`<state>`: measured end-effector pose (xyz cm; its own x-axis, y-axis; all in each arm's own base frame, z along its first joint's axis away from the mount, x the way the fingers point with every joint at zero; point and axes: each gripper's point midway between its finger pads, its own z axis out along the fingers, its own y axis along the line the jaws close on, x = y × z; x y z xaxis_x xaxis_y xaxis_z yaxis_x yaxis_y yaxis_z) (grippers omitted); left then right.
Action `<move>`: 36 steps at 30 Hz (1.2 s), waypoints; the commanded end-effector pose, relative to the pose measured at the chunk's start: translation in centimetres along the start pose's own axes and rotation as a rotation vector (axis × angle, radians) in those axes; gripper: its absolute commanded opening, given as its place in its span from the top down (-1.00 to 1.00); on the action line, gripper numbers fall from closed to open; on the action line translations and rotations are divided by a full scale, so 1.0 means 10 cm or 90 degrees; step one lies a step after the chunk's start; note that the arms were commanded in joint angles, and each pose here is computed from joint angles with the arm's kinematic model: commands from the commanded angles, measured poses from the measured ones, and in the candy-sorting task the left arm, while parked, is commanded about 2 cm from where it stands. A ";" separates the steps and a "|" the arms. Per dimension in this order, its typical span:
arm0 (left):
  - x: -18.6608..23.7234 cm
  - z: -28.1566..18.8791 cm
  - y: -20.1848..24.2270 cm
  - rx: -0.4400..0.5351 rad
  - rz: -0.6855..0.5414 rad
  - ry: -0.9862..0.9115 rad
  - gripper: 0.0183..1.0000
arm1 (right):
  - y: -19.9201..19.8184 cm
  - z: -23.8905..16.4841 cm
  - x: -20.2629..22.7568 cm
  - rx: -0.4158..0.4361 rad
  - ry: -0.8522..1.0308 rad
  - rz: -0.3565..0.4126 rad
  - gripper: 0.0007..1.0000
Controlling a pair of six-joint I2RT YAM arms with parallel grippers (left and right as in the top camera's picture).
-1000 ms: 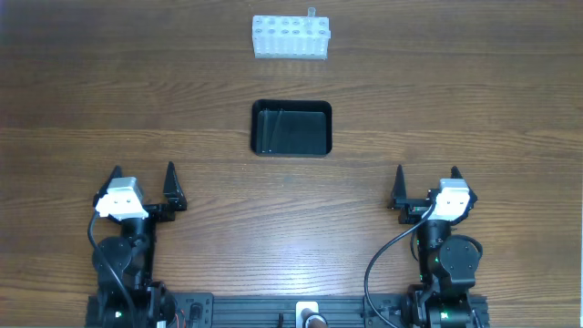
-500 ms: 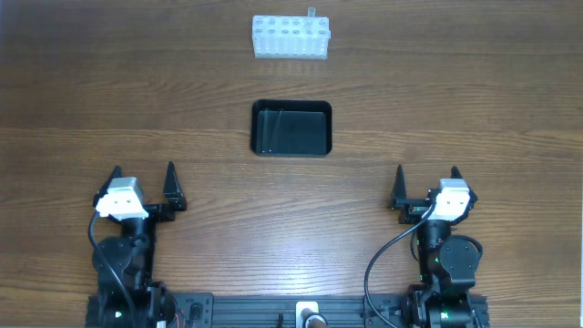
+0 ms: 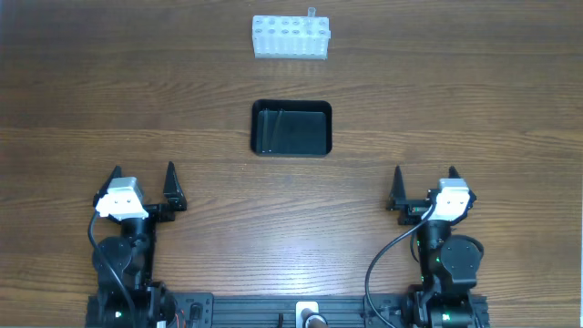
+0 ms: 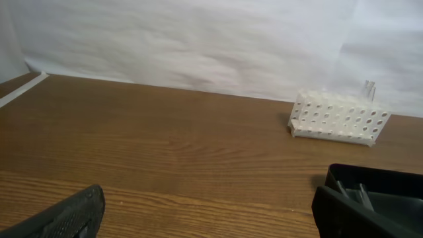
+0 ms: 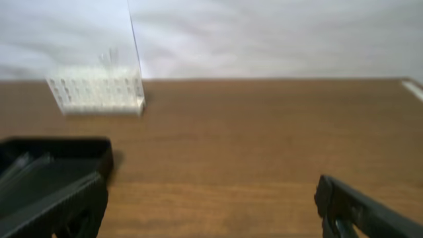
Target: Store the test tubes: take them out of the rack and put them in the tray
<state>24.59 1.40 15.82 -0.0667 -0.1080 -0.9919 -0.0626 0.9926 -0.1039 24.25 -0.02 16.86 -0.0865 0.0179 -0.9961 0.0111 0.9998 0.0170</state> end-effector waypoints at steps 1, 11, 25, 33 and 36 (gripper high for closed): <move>0.03 0.00 -0.02 0.010 0.011 0.004 -1.00 | -0.32 -0.36 -0.87 0.120 -0.057 0.016 -0.98; 0.03 0.00 -0.02 0.010 0.011 0.004 -1.00 | -0.42 -0.36 -1.73 0.167 0.079 -0.037 -0.98; 0.03 0.00 -0.02 0.010 0.011 0.004 -1.00 | 0.40 0.74 -2.27 -0.066 0.196 -0.038 -0.98; 0.03 0.00 -0.02 0.010 0.011 0.004 -1.00 | 0.85 1.53 -2.16 -0.095 0.229 -0.028 -0.99; 0.03 0.00 -0.02 0.010 0.011 0.004 -1.00 | 0.95 1.82 -1.97 -0.050 0.237 -0.057 -0.98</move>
<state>24.60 1.28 15.81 -0.0682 -0.1012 -0.9925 -0.0550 0.9937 -0.0976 41.87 8.09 36.77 -0.4207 -0.0677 -0.9047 -0.1543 0.9880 -0.0022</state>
